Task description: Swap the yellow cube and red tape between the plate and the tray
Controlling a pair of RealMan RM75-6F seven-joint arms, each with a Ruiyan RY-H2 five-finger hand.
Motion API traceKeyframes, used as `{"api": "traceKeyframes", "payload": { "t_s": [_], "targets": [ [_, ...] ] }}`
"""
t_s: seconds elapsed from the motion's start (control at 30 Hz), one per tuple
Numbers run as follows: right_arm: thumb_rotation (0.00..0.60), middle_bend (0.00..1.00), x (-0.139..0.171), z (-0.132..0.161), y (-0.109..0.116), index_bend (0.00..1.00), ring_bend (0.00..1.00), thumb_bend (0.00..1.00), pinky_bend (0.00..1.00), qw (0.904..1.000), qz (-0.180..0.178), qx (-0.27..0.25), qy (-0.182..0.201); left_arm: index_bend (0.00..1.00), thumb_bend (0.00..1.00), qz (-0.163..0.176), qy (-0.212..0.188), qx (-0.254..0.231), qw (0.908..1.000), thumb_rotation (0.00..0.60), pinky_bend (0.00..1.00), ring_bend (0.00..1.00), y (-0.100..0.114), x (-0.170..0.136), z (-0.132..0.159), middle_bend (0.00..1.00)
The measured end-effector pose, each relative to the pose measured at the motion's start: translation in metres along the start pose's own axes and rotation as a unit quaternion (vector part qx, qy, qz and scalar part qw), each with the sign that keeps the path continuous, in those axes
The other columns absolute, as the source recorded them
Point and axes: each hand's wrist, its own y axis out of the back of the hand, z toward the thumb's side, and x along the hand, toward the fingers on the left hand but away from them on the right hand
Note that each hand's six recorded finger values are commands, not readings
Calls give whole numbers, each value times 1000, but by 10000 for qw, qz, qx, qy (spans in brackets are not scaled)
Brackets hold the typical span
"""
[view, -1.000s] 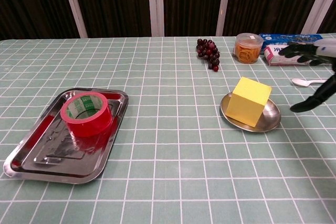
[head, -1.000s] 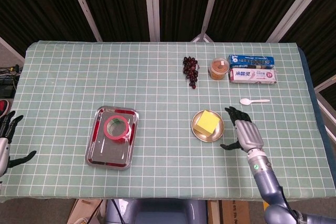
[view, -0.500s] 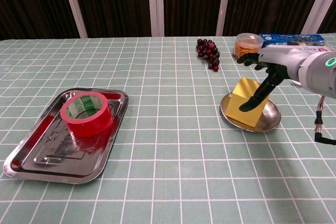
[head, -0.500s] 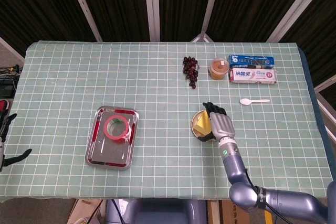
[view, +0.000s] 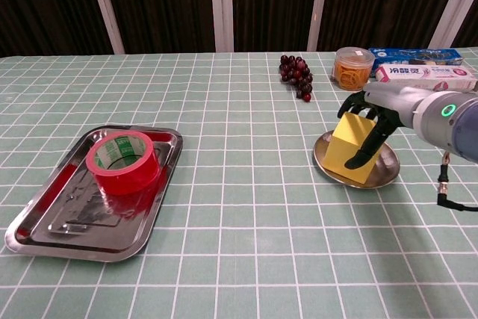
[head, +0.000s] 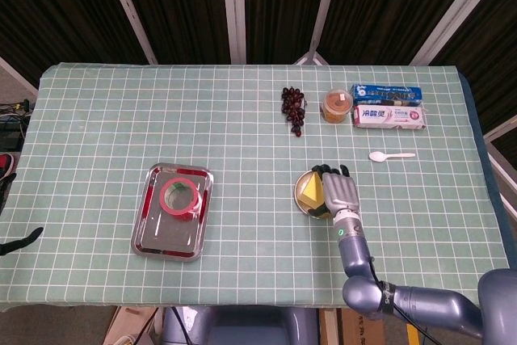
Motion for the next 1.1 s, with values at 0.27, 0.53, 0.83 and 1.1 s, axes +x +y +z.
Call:
{"api": "traceKeyframes", "payload": {
  "t_s": [0.27,0.53,0.83,1.1],
  "targets": [
    [600,492,-7,5,5,517,501,140,203,9985,-530,-163,33,119,0,60,110,-31,9999,600,0,0,1,2,-2,0],
    [600,492,-8,20,17,519,501,152,181,9947,-900,-330,360,119,0,60,141,-58,9999,600,0,0,1,2,-2,0],
    [600,473,-12,74,21,518,429,153,53,9905,-743,-382,1089,118,0,24,181,-11,9998,600,0,0,-1,3,-4,0],
    [600,448,-24,103,7,516,392,153,15,9898,-635,-321,1236,119,0,-29,199,64,9998,600,0,0,-5,4,-4,0]
  ]
}}
